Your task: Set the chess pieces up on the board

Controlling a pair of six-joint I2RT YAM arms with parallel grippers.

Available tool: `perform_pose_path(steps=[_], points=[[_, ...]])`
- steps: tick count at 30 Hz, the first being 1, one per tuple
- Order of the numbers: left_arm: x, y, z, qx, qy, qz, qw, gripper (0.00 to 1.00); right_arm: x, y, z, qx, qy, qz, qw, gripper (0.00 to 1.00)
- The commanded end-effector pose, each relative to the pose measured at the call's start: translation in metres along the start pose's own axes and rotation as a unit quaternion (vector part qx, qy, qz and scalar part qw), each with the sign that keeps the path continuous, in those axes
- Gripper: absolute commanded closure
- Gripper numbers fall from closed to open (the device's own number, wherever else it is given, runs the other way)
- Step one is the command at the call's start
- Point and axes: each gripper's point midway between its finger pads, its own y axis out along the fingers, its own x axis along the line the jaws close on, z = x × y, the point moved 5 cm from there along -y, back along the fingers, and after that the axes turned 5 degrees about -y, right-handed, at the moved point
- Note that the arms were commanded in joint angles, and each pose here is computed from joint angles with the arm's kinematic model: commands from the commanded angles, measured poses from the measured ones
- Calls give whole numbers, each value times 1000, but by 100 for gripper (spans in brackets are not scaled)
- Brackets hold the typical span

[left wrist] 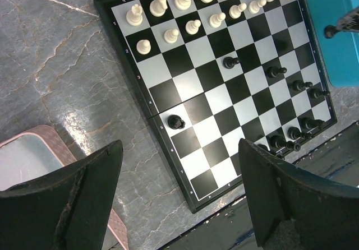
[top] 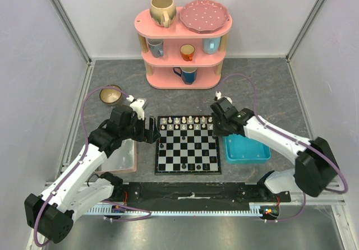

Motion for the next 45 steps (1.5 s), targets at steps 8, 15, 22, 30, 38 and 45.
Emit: perform_pose_path(steps=[8, 15, 22, 30, 38, 45], points=[[-3, 1, -6, -12, 19, 13, 1000, 11, 15, -72, 61, 15, -12, -41, 999, 90], [-3, 1, -5, -12, 19, 12, 1000, 11, 21, -83, 94, 29, -16, -60, 998, 91], [-3, 1, -6, -13, 18, 9, 1000, 11, 24, -59, 113, 25, -11, -59, 998, 91], [-3, 2, -5, -10, 17, 10, 1000, 11, 25, -42, 110, -9, 9, -44, 999, 90], [-2, 2, -5, -10, 18, 9, 1000, 11, 28, -32, 115, 4, 5, -38, 999, 90], [-3, 2, -5, -9, 18, 11, 1000, 11, 25, -28, 117, 5, 5, -27, 1000, 89]])
